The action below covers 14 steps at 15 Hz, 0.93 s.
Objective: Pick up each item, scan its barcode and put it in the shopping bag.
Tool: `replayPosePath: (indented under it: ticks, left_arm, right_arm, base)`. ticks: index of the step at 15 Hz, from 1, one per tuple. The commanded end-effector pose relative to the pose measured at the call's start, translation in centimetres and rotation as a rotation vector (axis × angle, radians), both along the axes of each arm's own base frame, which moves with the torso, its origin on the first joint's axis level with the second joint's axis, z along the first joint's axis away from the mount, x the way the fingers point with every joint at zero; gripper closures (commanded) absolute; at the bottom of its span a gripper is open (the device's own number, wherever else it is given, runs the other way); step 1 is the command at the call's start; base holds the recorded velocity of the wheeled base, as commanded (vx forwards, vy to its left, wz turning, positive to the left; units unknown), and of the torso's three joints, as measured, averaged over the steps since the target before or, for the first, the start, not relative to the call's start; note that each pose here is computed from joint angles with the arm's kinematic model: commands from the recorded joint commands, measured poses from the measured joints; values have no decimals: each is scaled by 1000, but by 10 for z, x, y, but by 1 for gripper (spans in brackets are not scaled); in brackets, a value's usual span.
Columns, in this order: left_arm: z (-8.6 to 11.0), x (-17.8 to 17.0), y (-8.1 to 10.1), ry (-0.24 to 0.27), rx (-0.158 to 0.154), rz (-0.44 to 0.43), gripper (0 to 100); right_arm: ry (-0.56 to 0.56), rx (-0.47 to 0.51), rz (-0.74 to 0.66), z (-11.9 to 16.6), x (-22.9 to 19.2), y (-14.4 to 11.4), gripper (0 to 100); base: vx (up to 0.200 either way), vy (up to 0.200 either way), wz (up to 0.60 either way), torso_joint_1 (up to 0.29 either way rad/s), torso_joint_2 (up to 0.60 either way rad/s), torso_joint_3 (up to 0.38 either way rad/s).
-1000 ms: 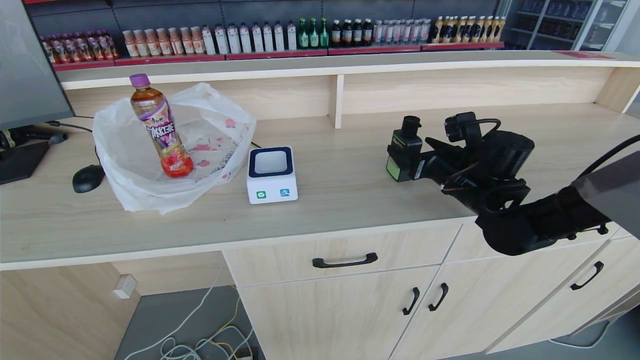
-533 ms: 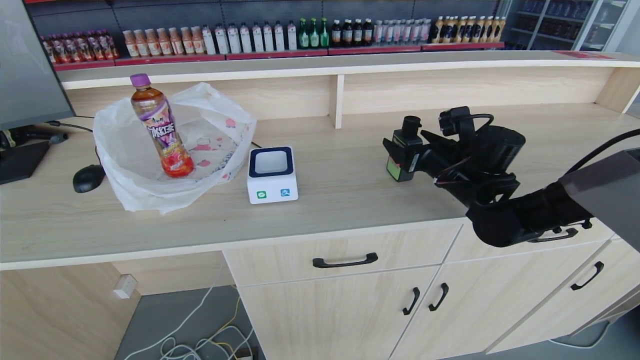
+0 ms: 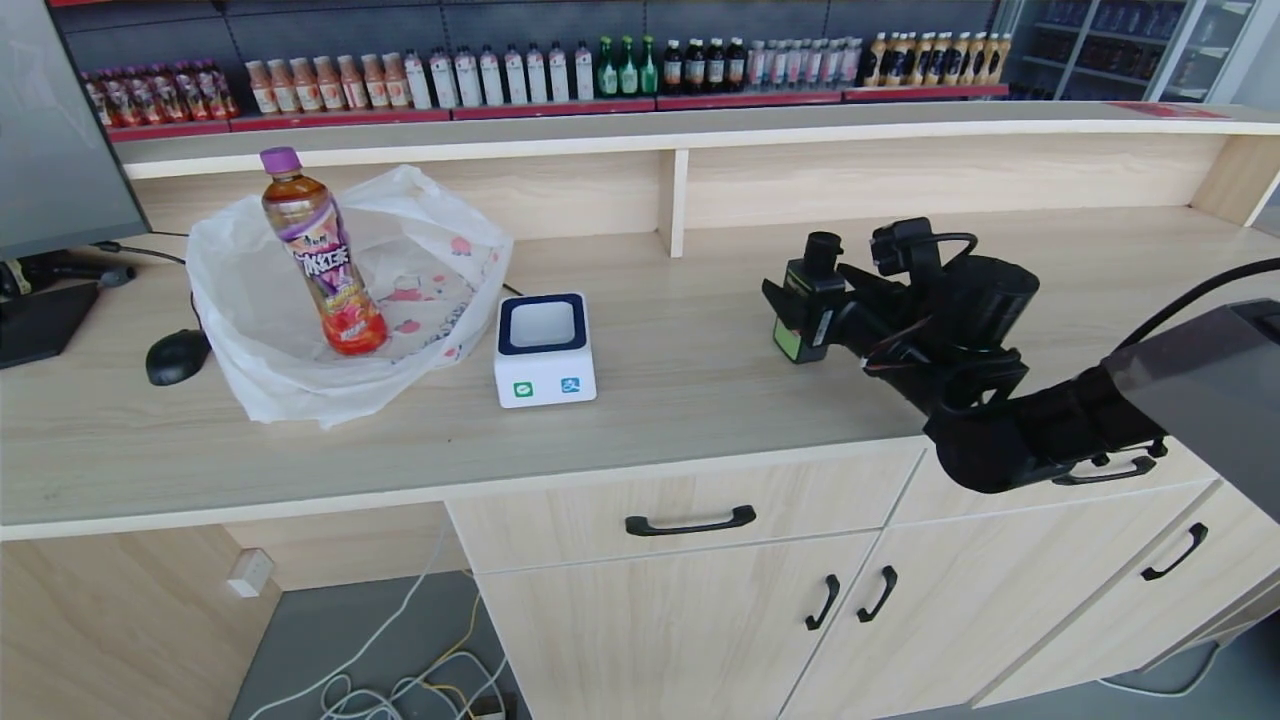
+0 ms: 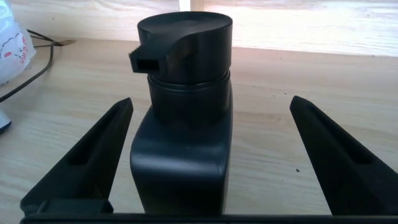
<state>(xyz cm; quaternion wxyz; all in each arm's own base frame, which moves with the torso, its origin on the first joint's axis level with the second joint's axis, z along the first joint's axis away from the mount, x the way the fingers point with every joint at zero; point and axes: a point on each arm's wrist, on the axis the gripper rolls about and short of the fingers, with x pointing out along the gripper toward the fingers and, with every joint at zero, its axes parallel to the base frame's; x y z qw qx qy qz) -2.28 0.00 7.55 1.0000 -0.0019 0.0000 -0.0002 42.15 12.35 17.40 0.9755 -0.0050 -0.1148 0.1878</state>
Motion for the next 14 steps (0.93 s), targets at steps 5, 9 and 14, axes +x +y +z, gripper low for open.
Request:
replayPosePath:
  ticks: [5,9,14]
  left_arm:
    - [0,0,0,0,-1,0,0]
    - [0,0,0,0,-1,0,0]
    - [0,0,0,0,-1,0,0]
  right_arm:
    - [11,-3,-2,-6,2,1,0]
    - [17,-5,-2,-11,6,2,0]
    - [28,-7,-3,-16,8,3,0]
  base:
    - [0,0,0,0,0,0]
    - [0,0,0,0,0,0]
    - [0,0,0,0,0,0]
